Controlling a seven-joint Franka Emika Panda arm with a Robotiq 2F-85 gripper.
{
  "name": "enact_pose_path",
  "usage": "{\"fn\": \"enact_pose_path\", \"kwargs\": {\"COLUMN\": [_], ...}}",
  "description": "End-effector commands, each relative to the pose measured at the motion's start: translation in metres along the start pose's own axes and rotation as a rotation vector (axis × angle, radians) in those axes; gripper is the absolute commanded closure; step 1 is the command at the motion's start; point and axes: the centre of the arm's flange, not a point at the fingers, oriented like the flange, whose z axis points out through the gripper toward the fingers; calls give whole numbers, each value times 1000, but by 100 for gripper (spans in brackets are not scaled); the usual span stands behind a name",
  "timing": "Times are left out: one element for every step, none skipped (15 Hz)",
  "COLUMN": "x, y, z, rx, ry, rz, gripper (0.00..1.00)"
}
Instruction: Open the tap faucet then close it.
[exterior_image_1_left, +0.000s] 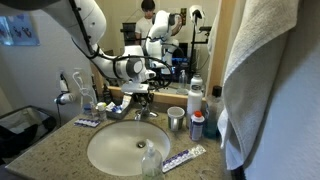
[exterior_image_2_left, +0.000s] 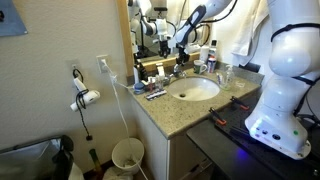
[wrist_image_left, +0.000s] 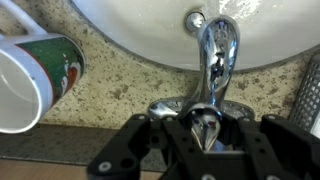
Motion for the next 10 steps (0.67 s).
{"fn": "enact_pose_path", "kwargs": {"x": [9,10,12,13,15,16,17,18,19,21], "y": [48,49,50,50,49,49,48,48,47,46], "z": [-8,-6,-6,-5,-4,-4,-4,-4,-4,-4], "rx": [-31,-25,-23,-22,-21,-20,-19,-18,-19,-18], "ry": [-49,-58,-67,-74,-82,-88,-94,-99,-104,-108], "rz": [50,52,53,53,52,51,49,47,46,44], "gripper": [98,98,98,98,98,98,98,98,98,98]}}
